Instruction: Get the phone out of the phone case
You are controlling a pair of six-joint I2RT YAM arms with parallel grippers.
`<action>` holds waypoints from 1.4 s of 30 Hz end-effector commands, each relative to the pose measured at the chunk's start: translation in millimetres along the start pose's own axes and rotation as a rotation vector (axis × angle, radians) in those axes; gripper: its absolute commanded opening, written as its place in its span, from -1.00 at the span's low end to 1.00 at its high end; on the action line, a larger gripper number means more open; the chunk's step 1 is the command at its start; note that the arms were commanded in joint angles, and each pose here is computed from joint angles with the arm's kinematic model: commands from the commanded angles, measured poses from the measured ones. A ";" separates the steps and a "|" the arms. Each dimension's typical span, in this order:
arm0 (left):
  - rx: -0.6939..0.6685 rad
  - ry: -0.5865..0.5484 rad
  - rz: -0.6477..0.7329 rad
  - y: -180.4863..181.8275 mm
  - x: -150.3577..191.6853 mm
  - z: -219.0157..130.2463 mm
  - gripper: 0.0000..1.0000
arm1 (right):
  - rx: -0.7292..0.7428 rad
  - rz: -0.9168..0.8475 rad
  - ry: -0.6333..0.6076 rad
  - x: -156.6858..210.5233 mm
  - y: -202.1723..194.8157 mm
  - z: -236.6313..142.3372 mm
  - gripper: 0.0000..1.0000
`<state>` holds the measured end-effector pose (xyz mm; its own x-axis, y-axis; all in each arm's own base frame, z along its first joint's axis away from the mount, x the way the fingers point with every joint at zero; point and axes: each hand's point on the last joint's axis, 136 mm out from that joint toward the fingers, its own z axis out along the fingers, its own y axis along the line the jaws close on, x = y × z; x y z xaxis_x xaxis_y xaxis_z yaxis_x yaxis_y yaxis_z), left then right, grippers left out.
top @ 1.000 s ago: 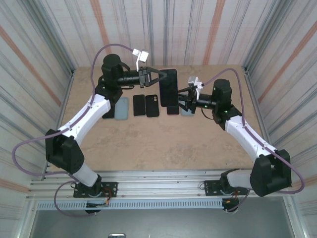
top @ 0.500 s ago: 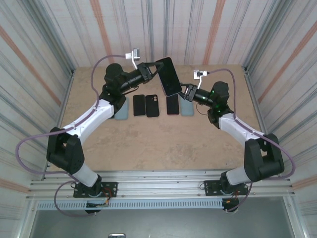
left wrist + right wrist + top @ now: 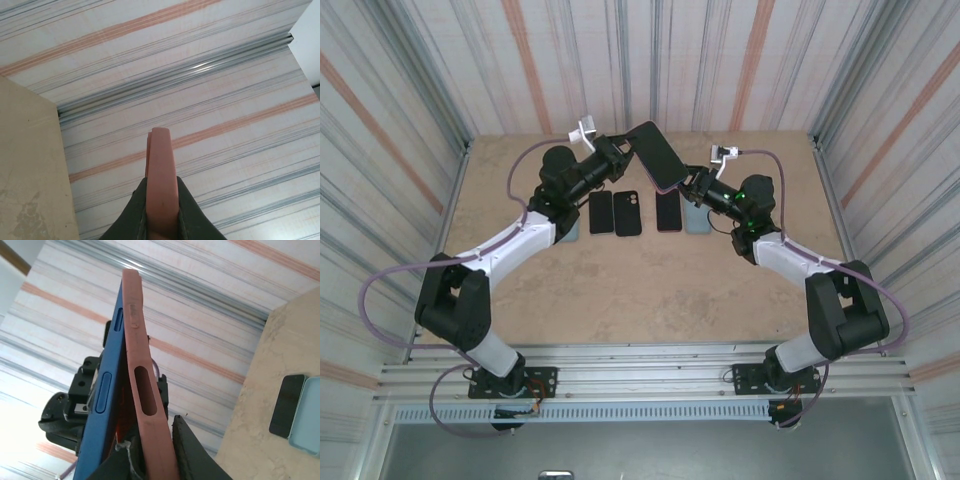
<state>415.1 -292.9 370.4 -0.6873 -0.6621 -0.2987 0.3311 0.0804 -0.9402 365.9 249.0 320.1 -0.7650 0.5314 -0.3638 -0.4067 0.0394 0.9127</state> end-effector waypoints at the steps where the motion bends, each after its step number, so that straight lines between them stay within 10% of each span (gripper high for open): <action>1: -0.005 -0.049 -0.025 5.6 -11.3 -1.1 -0.74 | -0.072 -0.005 -0.002 1.2 18.4 1.9 -0.71; 12: -0.056 -0.059 -0.068 27.9 -15.2 -6.0 -0.23 | -0.051 0.097 -0.019 -1.1 1.1 4.1 -0.89; 19: -0.120 -0.034 -0.087 42.0 -10.5 -7.8 0.49 | -0.027 0.121 -0.071 -10.5 -8.0 1.9 -0.93; 42: -0.111 -0.020 -0.208 -2.9 78.4 -30.9 0.30 | 0.043 0.039 -0.338 -43.5 -25.9 8.2 -0.93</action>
<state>340.1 -324.3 332.4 -0.7420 -0.6600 -0.1177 0.1143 0.0484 -0.9923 411.6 234.1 292.2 -0.6318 0.7473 -0.2057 -0.2666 0.0396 0.9630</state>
